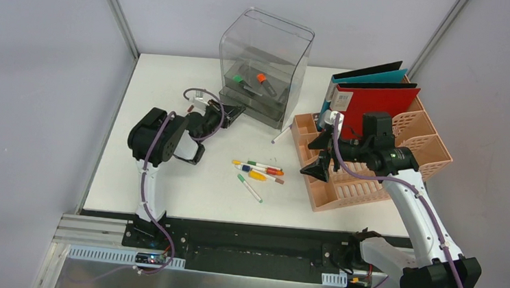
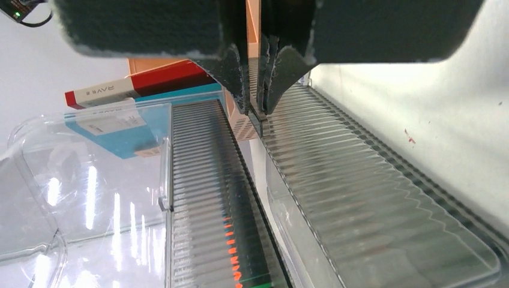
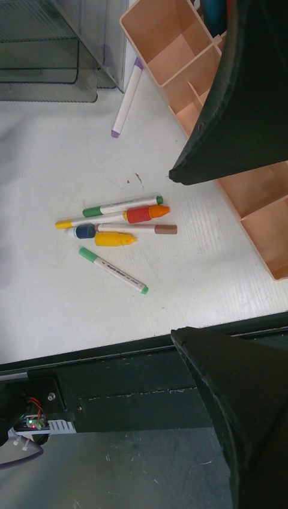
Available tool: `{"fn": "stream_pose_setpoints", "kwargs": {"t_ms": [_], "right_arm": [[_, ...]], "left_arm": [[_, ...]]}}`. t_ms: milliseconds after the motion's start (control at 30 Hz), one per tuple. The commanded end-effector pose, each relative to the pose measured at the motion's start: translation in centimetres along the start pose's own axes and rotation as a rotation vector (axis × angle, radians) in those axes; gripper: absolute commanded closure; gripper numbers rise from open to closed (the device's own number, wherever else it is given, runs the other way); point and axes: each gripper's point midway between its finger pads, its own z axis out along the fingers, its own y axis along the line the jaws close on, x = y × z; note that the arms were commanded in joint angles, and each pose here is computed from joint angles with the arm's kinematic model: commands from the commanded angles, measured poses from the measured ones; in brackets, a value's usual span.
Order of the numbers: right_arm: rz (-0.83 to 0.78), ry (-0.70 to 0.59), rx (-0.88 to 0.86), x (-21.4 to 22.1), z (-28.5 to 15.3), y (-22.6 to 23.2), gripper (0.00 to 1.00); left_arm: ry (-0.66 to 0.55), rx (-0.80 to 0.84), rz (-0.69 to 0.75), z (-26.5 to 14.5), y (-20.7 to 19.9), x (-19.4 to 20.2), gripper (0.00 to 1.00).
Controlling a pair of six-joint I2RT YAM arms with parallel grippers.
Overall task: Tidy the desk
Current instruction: Open the storage box at the center of the board.
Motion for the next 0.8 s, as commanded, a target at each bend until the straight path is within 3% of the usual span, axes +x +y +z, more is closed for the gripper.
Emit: {"fn": "stream_pose_setpoints", "kwargs": {"t_ms": [0, 133, 267, 367, 567, 767], "right_arm": [[-0.052, -0.036, -0.011, -0.9, -0.4, 0.4, 0.08], [-0.049, -0.037, -0.014, -0.9, -0.4, 0.4, 0.08], [-0.05, -0.038, -0.015, -0.9, -0.4, 0.4, 0.08], [-0.049, -0.037, -0.014, -0.9, -0.3, 0.4, 0.08], [-0.048, -0.036, -0.013, -0.8, -0.3, 0.3, 0.08], [-0.048, -0.034, -0.012, -0.8, -0.3, 0.3, 0.08]], "left_arm": [[-0.014, -0.022, 0.069, -1.8, 0.4, -0.2, 1.0], [-0.018, -0.03, 0.113, -3.3, 0.2, -0.4, 0.97], [0.006, -0.059, 0.137, -4.6, 0.1, -0.6, 0.72], [0.031, -0.063, 0.178, -5.4, -0.4, -0.7, 0.6], [0.042, -0.113, 0.271, -8.1, -0.2, -1.7, 0.53], [0.078, -0.289, 0.397, -10.3, 1.1, -2.8, 0.47]]}}
